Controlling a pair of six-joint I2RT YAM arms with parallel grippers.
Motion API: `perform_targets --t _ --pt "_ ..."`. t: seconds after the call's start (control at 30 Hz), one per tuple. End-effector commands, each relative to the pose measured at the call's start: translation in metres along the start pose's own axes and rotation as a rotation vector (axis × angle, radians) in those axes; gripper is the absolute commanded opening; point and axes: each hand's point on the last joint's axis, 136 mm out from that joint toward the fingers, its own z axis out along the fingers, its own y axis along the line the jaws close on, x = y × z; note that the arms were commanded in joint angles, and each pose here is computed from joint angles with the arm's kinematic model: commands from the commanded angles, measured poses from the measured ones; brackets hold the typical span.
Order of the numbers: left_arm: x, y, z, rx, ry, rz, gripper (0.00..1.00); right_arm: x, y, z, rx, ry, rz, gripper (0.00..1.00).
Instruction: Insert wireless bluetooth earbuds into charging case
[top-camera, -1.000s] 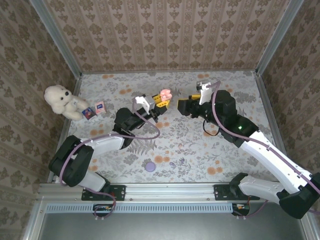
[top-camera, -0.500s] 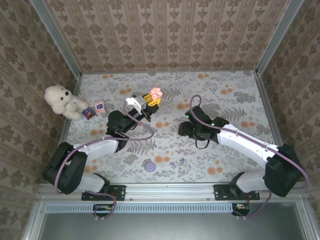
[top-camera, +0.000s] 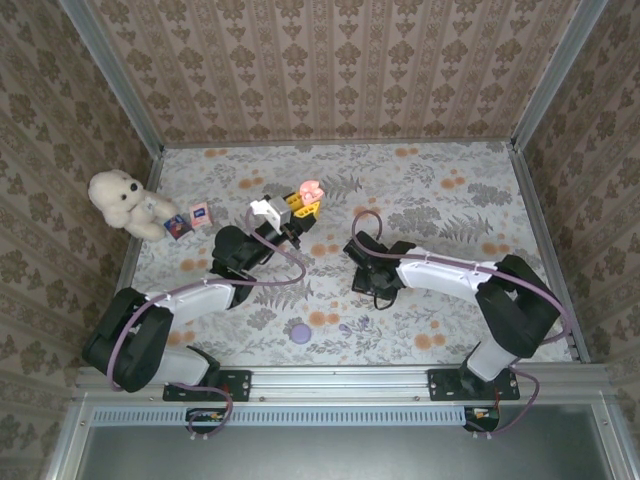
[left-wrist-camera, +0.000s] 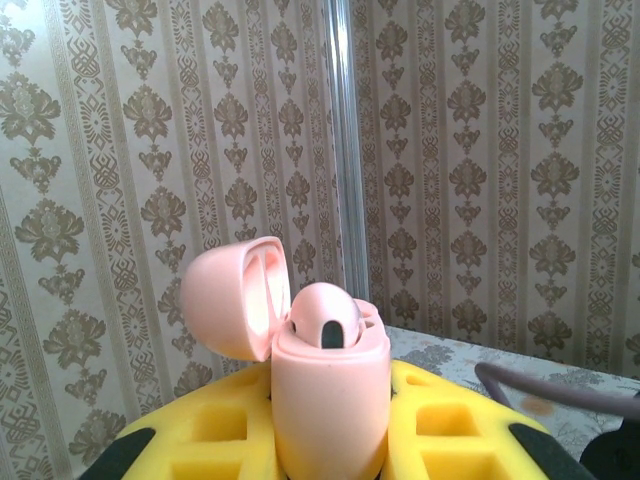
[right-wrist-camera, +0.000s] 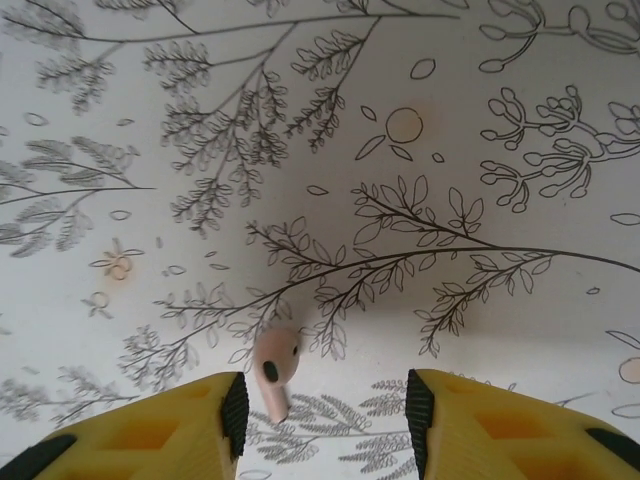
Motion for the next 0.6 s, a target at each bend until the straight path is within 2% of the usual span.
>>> perform_targets --t 0.0,0.57 --pt "-0.018 0.000 -0.004 -0.002 -0.062 0.025 0.00 -0.006 0.007 0.004 0.020 -0.021 0.013 0.47" --pt "-0.017 0.000 -0.005 -0.001 -0.061 0.028 0.00 0.004 0.023 0.020 0.033 0.008 -0.056 0.44"
